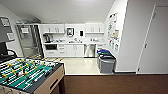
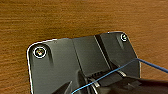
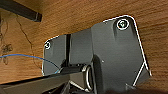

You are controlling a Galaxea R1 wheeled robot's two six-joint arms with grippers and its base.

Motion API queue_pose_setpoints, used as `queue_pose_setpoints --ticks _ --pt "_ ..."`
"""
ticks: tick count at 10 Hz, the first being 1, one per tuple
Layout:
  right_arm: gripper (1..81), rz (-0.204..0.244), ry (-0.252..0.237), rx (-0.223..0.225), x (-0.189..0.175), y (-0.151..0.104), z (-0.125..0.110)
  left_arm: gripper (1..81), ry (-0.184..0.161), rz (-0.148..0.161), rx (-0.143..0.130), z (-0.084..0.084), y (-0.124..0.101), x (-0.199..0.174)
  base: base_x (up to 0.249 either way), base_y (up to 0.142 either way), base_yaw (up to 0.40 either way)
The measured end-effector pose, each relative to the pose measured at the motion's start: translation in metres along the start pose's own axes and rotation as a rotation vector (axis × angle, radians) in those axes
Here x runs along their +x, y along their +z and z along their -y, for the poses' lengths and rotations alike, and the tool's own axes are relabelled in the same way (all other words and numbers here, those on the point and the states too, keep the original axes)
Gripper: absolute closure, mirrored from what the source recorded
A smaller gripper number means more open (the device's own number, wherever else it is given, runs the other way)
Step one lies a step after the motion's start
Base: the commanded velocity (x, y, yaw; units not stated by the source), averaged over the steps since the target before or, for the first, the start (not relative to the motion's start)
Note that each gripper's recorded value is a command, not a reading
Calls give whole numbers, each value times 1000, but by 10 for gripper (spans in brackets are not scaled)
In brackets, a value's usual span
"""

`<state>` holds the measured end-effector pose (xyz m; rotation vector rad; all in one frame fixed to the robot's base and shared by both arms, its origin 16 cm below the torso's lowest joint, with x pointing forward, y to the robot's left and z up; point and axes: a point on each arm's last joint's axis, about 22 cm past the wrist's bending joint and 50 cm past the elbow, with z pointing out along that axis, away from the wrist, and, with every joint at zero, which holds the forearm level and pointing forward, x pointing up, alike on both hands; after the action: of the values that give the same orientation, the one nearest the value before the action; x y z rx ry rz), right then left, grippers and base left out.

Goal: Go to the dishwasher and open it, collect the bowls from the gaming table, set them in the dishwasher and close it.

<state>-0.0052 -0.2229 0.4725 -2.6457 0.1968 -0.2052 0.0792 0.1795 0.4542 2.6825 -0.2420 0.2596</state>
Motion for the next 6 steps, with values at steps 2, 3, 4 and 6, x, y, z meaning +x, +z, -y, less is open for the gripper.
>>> queue_pose_setpoints --ticks 2,3,4,6 --pt "10 0 0 2 0 1 1 10 0 0 0 0 0 0 139 0 0" --pt "10 0 0 1 0 1 1 10 0 0 0 0 0 0 139 0 0" --pt "10 1 0 1 -1 1 1 10 0 0 0 0 0 0 139 0 0" --pt "10 1 0 -1 -1 0 0 10 0 1 3 1 0 -1 160 0 0"
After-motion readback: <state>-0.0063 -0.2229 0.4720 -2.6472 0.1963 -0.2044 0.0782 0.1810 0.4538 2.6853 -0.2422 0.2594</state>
